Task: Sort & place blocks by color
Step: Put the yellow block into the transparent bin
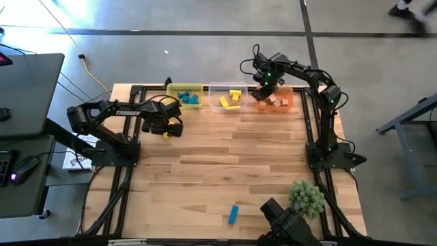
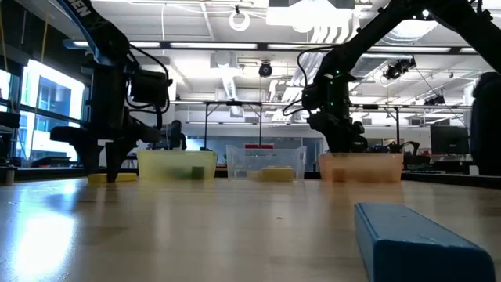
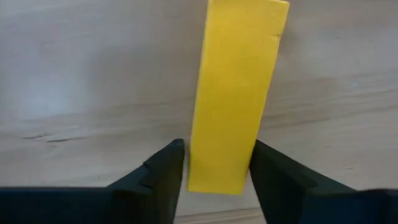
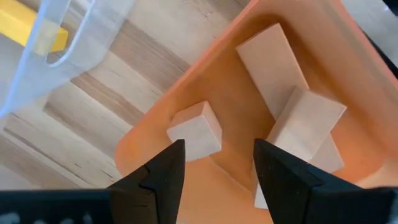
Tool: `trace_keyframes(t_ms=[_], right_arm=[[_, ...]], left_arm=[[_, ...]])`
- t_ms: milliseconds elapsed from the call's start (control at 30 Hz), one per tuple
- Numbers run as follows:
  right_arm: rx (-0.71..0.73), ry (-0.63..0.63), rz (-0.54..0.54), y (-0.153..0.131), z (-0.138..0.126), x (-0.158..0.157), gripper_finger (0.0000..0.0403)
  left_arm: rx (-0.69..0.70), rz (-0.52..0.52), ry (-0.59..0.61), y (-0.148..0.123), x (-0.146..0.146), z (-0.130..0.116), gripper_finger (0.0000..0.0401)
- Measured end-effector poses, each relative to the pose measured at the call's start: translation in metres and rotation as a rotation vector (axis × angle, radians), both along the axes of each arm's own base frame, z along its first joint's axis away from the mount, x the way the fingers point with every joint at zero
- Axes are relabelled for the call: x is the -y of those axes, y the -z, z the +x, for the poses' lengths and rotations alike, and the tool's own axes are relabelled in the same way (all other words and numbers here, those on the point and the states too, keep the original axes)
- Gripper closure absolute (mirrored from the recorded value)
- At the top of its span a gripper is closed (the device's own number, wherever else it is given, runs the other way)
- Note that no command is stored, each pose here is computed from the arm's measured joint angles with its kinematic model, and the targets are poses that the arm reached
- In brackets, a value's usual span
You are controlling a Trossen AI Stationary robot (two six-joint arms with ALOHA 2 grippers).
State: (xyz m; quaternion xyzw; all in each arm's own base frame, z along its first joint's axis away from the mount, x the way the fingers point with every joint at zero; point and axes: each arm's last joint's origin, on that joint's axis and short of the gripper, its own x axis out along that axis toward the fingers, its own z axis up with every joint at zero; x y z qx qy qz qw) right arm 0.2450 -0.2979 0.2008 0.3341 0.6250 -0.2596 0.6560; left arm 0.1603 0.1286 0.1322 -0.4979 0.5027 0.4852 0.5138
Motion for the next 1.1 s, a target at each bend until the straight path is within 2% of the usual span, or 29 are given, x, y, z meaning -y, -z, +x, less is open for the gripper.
trace_keyframes(t_ms=[200,367,567,800,1000,1100], right_arm=[[-0.002,0.027,0.004,0.0,0.0,0.0,0.0226],[-0.021,0.061,0.028,-0.005,0.0,-0.004,0.0226],[0.002,0.054,-0.039,-0.034,0.007,-0.008,0.0226],[0.125,0.005,-0.077,-0.071,0.023,-0.028,0.0226],[0.274,-0.056,0.035,-0.081,0.045,-0.049,0.0226],[0.293,-0.091,0.062,-0.082,0.055,-0.061,0.0226]], left_arm=[[-0.008,0.013,0.08,0.0,0.0,0.0,0.03],[-0.005,0.017,0.152,0.0,-0.001,0.0,0.0301],[0.027,0.029,0.227,-0.004,0.0,0.0,0.0301],[0.2,0.014,0.336,-0.024,0.003,0.003,0.0301],[0.333,0.033,0.447,-0.043,0.005,0.004,0.0301],[0.413,0.036,0.508,-0.053,0.007,0.006,0.0301]])
